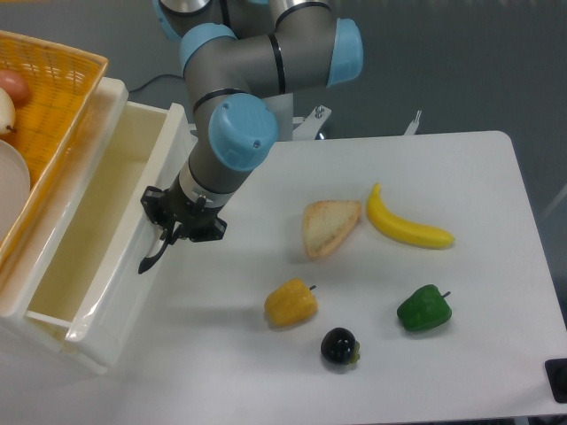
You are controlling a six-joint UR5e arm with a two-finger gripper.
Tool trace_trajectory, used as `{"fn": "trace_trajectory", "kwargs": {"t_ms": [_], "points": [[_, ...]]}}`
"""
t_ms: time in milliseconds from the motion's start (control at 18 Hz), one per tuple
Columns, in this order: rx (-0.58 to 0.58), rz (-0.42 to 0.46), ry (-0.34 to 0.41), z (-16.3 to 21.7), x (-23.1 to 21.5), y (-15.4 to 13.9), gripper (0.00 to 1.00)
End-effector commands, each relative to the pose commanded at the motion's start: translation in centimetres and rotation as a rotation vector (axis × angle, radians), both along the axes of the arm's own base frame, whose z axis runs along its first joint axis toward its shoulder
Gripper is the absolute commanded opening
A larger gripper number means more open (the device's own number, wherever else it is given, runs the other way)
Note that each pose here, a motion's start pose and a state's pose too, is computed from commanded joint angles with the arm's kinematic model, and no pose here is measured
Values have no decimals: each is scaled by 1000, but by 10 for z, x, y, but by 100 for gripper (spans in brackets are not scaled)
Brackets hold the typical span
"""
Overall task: Slide open the top white drawer
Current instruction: 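Pull the upper drawer outward from the cabinet with the gripper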
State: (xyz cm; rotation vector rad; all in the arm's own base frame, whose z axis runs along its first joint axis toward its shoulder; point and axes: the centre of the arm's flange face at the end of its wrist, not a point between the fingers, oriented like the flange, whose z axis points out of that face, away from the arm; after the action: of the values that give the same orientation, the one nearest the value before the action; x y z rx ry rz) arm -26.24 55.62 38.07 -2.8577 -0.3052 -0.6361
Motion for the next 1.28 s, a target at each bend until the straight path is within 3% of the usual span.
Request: {"fn": "trace_trajectory", "kwargs": {"t_ms": [1278], "points": [[9,49,8,4,-31,-12,21]]}}
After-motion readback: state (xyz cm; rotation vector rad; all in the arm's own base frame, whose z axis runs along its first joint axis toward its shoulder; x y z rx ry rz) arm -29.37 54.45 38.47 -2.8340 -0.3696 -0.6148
